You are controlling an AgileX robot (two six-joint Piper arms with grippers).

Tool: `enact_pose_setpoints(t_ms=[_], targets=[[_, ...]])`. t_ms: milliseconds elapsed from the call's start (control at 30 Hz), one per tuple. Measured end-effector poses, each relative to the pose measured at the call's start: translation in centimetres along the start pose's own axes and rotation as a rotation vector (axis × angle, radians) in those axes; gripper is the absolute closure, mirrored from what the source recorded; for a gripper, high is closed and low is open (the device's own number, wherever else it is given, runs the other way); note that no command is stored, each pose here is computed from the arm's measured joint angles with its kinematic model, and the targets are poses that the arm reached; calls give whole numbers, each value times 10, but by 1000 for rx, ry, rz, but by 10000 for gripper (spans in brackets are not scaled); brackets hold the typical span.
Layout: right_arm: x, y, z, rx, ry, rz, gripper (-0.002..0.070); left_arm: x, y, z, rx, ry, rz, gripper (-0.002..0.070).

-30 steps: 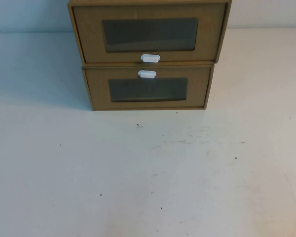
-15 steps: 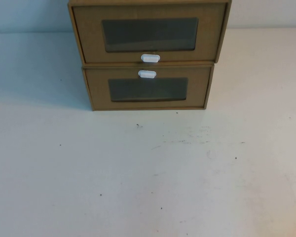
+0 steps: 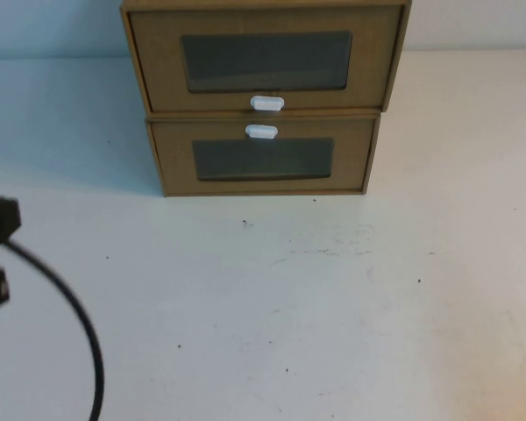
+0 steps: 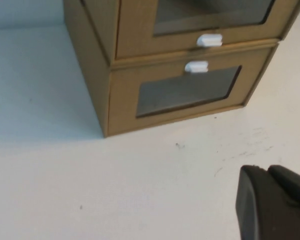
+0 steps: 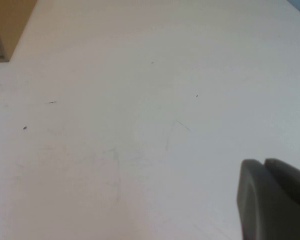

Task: Open the shoe box
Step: 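Pull the top drawer of the cardboard box fully open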

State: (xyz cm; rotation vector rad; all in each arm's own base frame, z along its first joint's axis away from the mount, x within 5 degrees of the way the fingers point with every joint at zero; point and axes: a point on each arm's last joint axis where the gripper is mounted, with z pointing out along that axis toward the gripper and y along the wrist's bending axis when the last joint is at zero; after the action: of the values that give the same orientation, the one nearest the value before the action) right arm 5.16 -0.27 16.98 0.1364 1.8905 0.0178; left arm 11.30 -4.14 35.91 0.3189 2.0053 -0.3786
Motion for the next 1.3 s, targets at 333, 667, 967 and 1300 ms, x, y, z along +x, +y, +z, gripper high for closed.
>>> enact_pose_setpoints(t_ms=[333, 667, 967, 1300], targets=[[0, 0, 0, 0, 0, 0, 691, -141, 8, 71, 155, -47, 184, 679], [0, 0, 0, 0, 0, 0, 691, -225, 26, 187, 350, -89, 182, 679], [0, 0, 0, 0, 0, 0, 691, -227, 10, 284, 458, -112, 227, 679], [0, 0, 0, 0, 0, 0, 691, -201, -2, 327, 495, -33, 226, 679]])
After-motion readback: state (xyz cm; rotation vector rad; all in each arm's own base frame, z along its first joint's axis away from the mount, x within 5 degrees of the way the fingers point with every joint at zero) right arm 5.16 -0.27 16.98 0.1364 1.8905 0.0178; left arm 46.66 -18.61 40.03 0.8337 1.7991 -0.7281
